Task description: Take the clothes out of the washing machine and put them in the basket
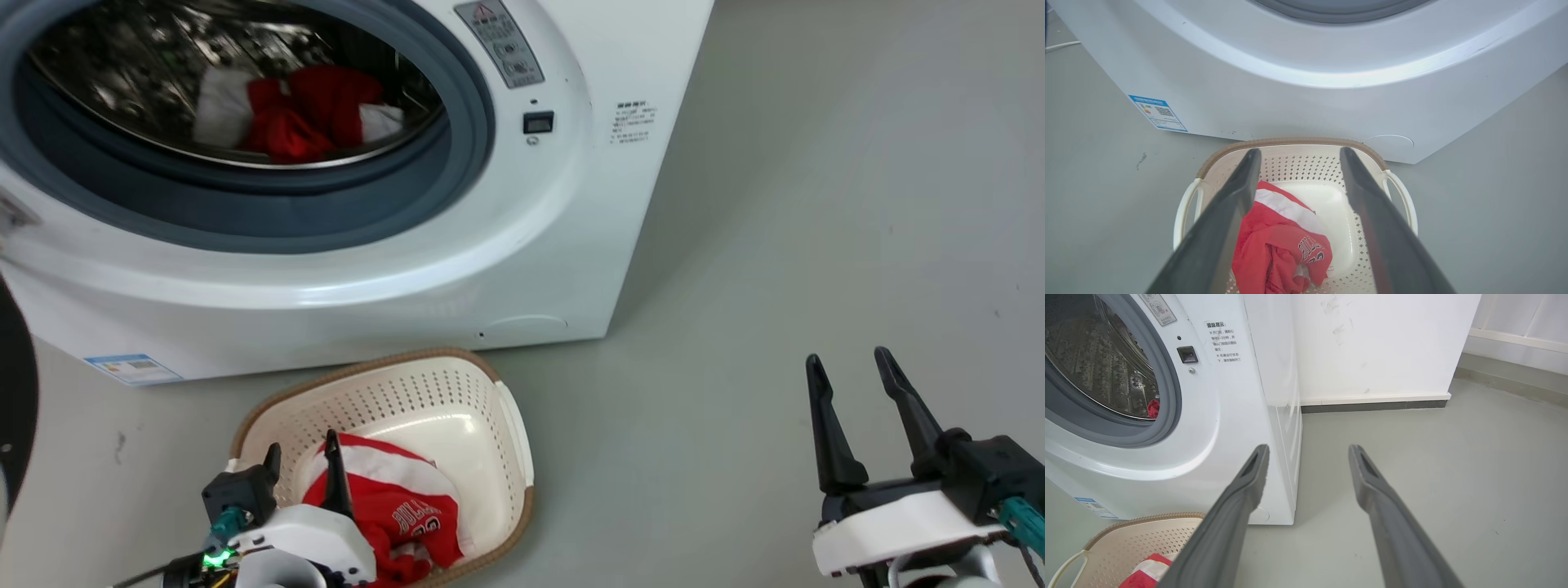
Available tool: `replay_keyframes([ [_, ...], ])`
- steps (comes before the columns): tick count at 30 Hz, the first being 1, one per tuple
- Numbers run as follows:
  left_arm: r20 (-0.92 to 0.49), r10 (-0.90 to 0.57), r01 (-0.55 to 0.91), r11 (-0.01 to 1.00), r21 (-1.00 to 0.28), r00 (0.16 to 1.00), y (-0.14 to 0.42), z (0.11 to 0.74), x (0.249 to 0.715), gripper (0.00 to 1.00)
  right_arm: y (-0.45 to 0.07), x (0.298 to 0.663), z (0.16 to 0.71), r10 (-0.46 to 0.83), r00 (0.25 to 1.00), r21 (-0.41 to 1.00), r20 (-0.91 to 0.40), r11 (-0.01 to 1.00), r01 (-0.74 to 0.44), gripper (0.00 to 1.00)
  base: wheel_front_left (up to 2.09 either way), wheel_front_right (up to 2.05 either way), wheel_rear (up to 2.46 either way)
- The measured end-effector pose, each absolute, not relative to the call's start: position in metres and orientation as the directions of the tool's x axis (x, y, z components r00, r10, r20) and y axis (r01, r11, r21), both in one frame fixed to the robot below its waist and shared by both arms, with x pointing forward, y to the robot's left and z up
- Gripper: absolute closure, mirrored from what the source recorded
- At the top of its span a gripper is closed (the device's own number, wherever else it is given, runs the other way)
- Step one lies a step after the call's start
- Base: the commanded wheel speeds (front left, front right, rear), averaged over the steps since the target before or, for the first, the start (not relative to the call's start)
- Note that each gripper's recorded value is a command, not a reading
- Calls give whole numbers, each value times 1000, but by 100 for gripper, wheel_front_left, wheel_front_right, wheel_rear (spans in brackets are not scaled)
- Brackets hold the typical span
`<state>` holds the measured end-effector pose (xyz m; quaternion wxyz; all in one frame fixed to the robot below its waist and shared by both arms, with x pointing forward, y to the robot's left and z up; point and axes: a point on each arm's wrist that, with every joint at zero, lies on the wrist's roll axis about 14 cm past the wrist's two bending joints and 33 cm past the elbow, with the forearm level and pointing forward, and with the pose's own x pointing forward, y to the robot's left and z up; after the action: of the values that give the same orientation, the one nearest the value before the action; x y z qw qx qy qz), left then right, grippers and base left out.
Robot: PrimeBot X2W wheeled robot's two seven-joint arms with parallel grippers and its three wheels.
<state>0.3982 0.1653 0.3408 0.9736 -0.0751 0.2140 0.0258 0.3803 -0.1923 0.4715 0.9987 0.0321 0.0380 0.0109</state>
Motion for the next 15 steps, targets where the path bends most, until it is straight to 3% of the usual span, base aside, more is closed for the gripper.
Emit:
replay_keyframes([
  [15, -38, -5, 1, 992, -124, 999, 140, 469, 385, 0, -181, 360, 509, 63, 998, 39, -6, 997, -63, 0, 0, 0, 0],
])
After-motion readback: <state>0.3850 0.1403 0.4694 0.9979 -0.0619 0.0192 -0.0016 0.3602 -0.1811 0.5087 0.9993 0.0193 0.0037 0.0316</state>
